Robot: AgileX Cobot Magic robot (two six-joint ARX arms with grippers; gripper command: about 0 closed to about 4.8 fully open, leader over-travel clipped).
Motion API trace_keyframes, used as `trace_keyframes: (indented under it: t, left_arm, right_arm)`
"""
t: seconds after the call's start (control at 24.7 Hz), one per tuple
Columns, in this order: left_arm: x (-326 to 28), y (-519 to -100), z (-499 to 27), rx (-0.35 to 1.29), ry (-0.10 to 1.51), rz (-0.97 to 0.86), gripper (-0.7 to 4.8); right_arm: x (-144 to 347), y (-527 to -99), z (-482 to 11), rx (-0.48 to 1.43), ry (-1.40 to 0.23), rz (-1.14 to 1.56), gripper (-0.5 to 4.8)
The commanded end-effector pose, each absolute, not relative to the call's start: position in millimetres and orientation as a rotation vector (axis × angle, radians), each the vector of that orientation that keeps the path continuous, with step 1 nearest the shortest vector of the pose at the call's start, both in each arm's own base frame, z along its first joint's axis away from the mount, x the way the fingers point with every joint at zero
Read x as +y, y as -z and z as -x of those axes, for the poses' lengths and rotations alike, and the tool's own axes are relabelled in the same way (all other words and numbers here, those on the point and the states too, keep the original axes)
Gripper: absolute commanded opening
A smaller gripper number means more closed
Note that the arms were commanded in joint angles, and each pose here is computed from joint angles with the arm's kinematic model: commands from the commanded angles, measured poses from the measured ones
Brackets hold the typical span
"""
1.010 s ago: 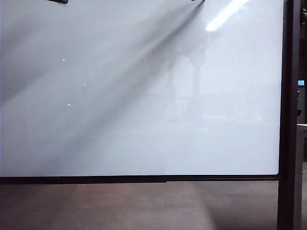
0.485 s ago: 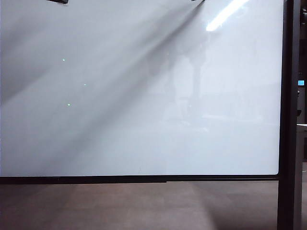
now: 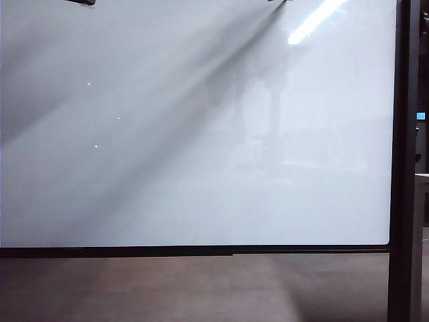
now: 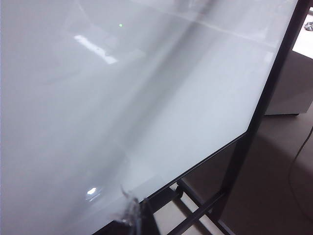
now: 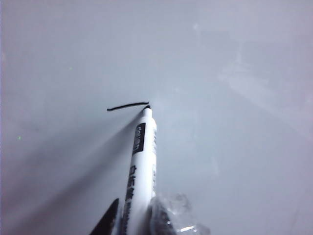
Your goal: Reach to the right to find the marker pen, pick it up, and write the number 2 on the whiteboard.
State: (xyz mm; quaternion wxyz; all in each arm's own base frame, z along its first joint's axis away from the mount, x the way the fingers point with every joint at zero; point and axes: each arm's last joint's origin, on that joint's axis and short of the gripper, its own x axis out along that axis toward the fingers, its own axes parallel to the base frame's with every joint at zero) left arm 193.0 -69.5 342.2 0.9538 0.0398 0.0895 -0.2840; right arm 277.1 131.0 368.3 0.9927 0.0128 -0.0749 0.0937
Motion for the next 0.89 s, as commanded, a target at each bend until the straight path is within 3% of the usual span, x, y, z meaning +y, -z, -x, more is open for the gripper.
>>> trace_keyframes:
  t: [0.04, 0.89]
  left_arm:
    - [-69.4, -346.3, -192.0, 0.16, 0.582, -0.084, -0.05]
    - [-69.4, -346.2, -192.0, 0.161, 0.582, -0.084, -0.05]
  right_arm:
    - [131.3, -365.9, -277.7, -0.123, -0.188, -0.013, -0.01]
    - [131.8, -359.8, -278.2, -0.064, -0.196, 0.01, -0.01]
